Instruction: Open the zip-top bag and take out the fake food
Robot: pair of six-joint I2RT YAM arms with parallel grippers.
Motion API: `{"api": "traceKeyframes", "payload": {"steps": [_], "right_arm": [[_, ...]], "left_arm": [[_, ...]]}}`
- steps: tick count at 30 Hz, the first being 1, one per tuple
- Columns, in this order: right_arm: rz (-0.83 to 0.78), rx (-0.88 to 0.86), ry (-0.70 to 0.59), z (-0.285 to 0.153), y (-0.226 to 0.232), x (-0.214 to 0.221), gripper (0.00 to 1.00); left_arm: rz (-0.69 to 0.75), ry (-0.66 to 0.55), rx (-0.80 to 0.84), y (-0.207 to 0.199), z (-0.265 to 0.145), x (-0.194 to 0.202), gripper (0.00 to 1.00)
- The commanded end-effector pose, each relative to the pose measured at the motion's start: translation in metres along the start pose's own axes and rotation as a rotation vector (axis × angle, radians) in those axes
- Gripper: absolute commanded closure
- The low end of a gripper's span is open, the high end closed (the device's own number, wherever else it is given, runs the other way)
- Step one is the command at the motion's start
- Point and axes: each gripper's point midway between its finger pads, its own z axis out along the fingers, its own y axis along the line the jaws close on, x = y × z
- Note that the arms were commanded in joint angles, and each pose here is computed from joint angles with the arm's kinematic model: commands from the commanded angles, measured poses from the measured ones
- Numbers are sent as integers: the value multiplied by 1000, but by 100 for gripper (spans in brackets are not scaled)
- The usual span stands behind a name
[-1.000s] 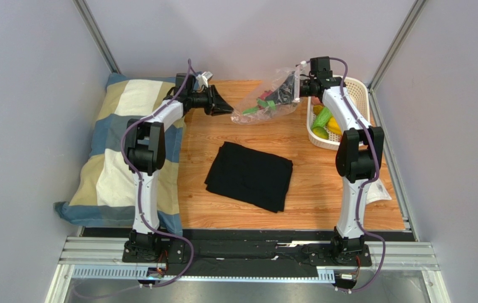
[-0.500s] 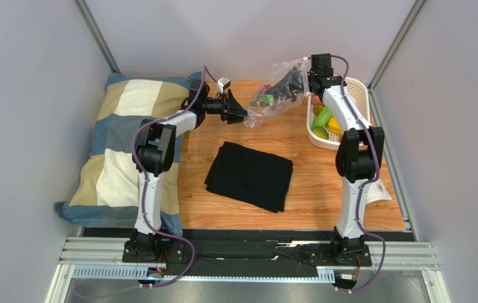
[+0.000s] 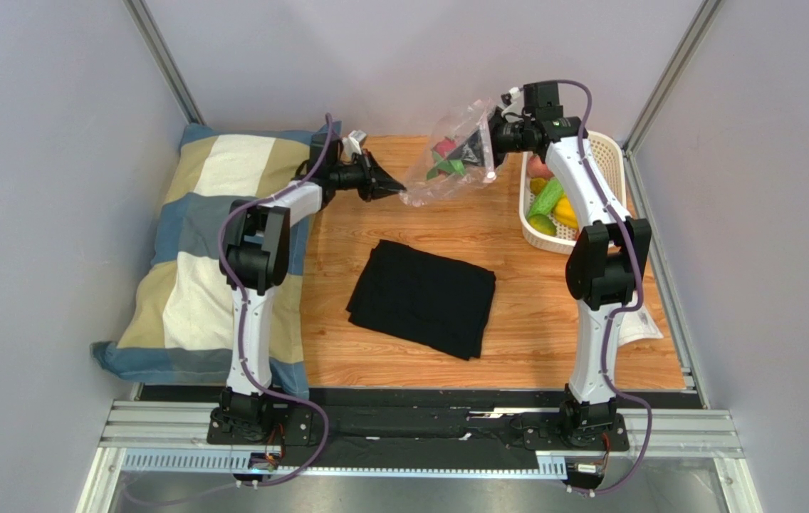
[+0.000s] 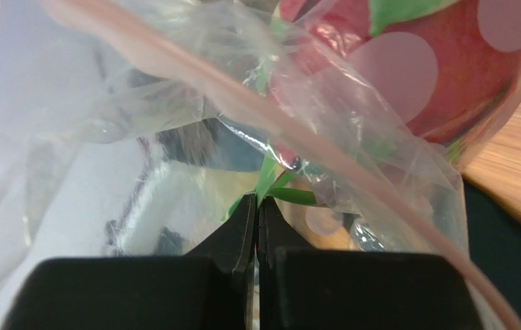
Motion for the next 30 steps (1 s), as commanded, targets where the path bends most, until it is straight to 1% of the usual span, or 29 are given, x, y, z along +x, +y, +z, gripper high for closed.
{"api": "traceKeyframes", "payload": {"steps": [1, 2, 3, 4, 5, 6, 7, 8, 9, 10, 12, 13, 14, 15, 16, 17, 19, 22, 26, 27, 30], "right_arm": [[-242, 108, -86, -34, 22, 9, 100], [-236, 122, -87, -33, 20, 9, 100], [-269, 160, -111, -34, 16, 6, 100], [-306, 170, -135, -40, 24, 5, 100], [-320, 188, -141, -44, 23, 7, 100], [-340, 182, -150, -48, 28, 7, 100], [-326, 174, -138, -49, 24, 10, 100], [-336, 124, -153, -53, 37, 9, 100], [-309, 58, -117, -55, 45, 14, 100], [-254, 33, -120, -55, 49, 14, 100], [-270, 43, -161, -61, 54, 10, 100], [-271, 40, -164, -60, 54, 9, 100], [-244, 23, -161, -59, 55, 6, 100], [-203, 20, -151, -55, 48, 1, 100], [-175, 4, -130, -54, 47, 2, 100], [-140, -14, -126, -53, 50, 0, 100], [-120, -53, -98, -51, 54, -1, 100], [-94, -103, -76, -51, 66, 2, 100], [-90, -134, -59, -55, 76, 7, 100], [-92, -138, -58, -57, 78, 8, 100], [-92, -144, -50, -57, 80, 11, 100]], "left_arm": [[88, -101, -157, 12, -24, -36, 100], [112, -126, -192, 13, -26, -42, 100], [132, -135, -222, 16, -29, -46, 100], [143, -132, -271, 27, -33, -47, 100], [161, -140, -285, 25, -35, -54, 100], [163, -149, -311, 31, -40, -59, 100], [147, -141, -367, 50, -42, -58, 100], [155, -150, -388, 51, -44, -65, 100], [153, -146, -405, 58, -45, -66, 100], [150, -126, -389, 62, -43, -65, 100], [163, -94, -286, 47, -38, -60, 100], [215, -71, -148, 12, -36, -58, 99], [212, -39, -92, 7, -34, -44, 92], [239, -15, -27, -9, -32, -34, 81], [348, -4, 105, -54, -39, -27, 41], [337, 31, 123, -49, -39, -8, 21], [432, 91, 175, -68, -42, 20, 5], [494, 111, 180, -73, -40, 36, 1], [423, 171, 290, -79, -30, 50, 1], [414, 163, 355, -91, -28, 49, 1], [355, 141, 437, -99, -26, 51, 1]]}}
